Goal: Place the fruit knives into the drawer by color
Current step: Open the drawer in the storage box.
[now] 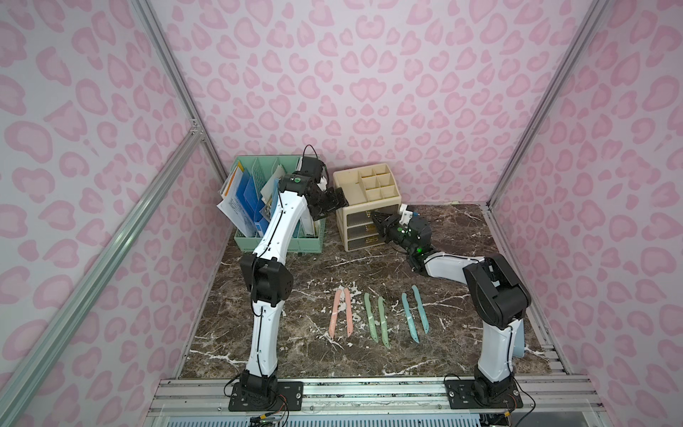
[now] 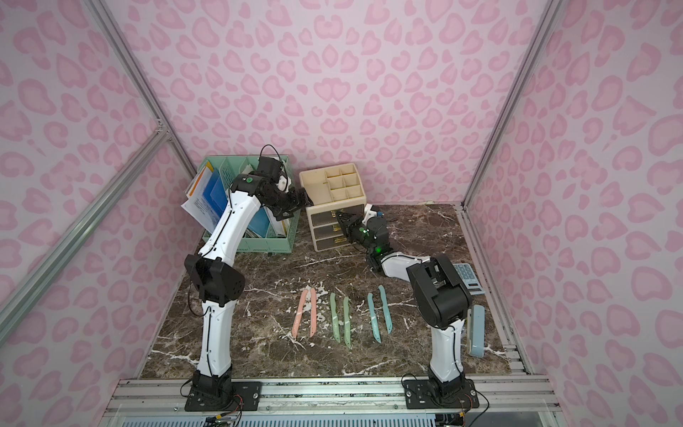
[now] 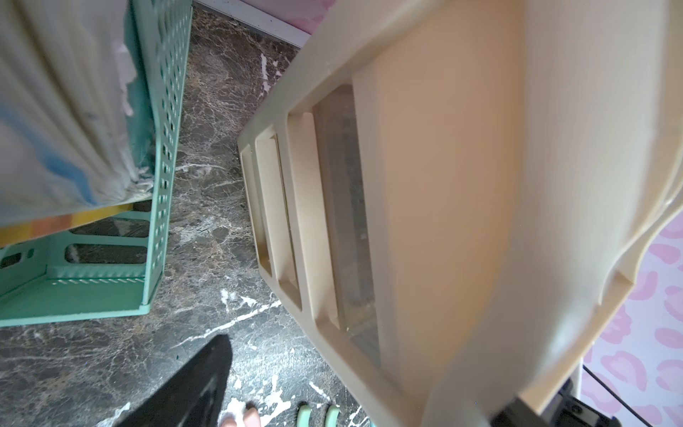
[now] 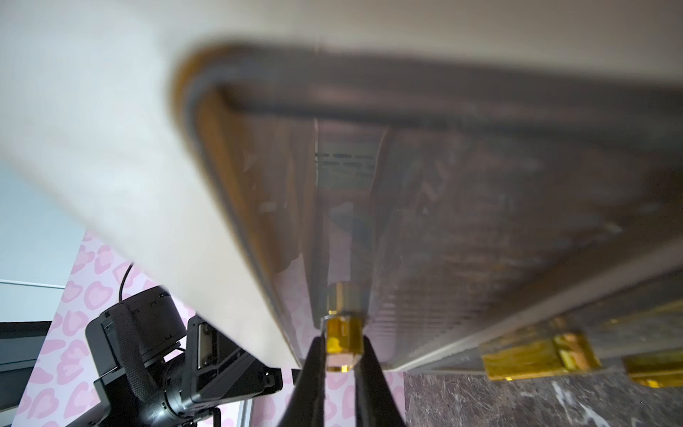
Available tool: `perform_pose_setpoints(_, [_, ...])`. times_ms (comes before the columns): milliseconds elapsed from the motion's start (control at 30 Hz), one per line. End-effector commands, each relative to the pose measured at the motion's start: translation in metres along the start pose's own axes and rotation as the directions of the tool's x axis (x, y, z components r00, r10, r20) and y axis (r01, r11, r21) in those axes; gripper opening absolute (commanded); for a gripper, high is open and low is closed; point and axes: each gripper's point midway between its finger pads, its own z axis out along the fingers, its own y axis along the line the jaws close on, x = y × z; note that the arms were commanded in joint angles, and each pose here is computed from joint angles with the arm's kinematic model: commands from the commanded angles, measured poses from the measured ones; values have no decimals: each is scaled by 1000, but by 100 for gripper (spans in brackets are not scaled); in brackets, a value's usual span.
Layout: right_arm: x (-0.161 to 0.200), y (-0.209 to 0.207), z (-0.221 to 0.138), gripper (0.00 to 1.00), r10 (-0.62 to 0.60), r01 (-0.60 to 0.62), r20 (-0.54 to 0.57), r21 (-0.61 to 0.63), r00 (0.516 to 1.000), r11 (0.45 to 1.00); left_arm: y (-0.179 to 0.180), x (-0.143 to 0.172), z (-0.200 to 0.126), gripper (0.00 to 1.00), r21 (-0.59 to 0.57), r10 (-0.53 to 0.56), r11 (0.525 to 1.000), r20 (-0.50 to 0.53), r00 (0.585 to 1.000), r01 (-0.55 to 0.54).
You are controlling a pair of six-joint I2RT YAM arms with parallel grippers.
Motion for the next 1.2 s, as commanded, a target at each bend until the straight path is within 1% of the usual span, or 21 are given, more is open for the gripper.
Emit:
perform_pose_setpoints(0, [-4,13,1,13,-37,37,11,-45,999,998,2,4,2,88,0,13,1000,-20,1000,-13])
perform_pose_setpoints(167, [-5,12,-1,12,-34,35,12,-44,999,998,4,1,4,88,-1,9,1000,-18,1000,-9])
perform_pose_setpoints(700, [2,17,-19,10,-22,22,-2,-39,1000,999,10,-6,6,87,5,-13,1000,-11,1000,13])
perform_pose_setpoints(1167, [15,16,-49,10,21,-21,-7,-35,1000,999,11,-9,7,88,6,-9,1000,-8,1000,9])
